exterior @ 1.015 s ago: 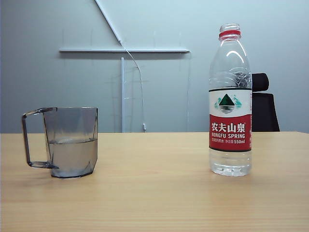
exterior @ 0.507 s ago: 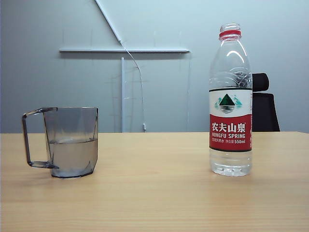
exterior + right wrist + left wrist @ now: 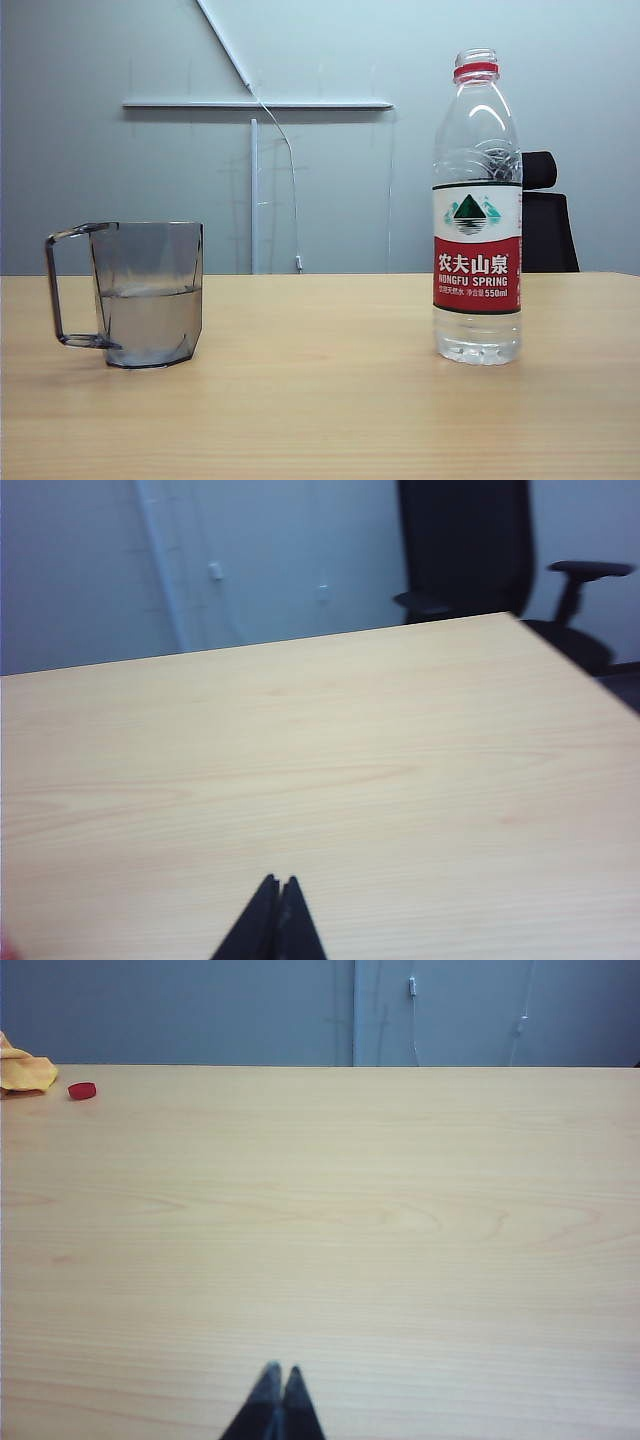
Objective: Pick up the mineral water bottle on the table and pour water into the mug until it's half full.
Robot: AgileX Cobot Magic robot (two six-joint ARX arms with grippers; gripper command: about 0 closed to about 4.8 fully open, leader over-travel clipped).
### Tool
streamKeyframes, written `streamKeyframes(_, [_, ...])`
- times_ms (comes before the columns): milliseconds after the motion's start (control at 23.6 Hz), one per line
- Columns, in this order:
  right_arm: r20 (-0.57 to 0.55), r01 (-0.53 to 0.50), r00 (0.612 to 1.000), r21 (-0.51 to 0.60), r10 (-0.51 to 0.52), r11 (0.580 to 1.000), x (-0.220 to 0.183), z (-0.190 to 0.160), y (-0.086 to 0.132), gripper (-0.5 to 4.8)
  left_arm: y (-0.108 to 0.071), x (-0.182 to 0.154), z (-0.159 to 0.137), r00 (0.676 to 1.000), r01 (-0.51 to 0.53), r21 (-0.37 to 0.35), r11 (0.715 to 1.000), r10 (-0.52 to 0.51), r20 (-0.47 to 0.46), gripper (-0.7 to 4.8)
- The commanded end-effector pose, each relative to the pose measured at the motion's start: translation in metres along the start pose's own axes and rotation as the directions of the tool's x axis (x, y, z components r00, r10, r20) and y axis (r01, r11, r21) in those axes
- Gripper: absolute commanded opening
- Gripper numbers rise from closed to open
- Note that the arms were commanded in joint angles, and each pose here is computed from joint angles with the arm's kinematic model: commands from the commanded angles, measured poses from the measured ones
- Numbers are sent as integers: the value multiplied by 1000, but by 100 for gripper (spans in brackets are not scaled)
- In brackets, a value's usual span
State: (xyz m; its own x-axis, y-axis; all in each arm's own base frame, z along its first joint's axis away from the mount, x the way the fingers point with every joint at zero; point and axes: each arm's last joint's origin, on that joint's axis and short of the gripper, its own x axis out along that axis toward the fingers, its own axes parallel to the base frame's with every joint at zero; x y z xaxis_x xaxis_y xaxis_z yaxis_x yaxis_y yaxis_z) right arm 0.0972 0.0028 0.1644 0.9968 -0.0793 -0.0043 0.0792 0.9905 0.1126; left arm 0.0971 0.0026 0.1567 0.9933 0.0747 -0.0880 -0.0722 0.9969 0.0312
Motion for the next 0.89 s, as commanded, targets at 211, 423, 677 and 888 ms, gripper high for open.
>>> streamKeyframes(211, [17, -8, 1000, -16, 8, 1000, 1, 2, -10, 13, 0, 0, 2, 1000, 2, -4, 1000, -2, 10, -2])
streamKeyframes(423, [18, 0, 1000, -18, 0, 1000, 1, 2, -12, 13, 0, 0, 2, 1000, 2, -4, 1000, -2, 10, -2])
streamKeyframes(677, [18, 1, 1000, -27, 0, 1000, 1, 2, -12, 13, 0, 0, 2, 1000, 2, -4, 1000, -2, 10, -2])
streamKeyframes(888, [15, -25, 1000, -89, 27, 996, 1, 2, -9, 13, 0, 0, 2, 1000, 2, -4, 1000, -2, 10, -2])
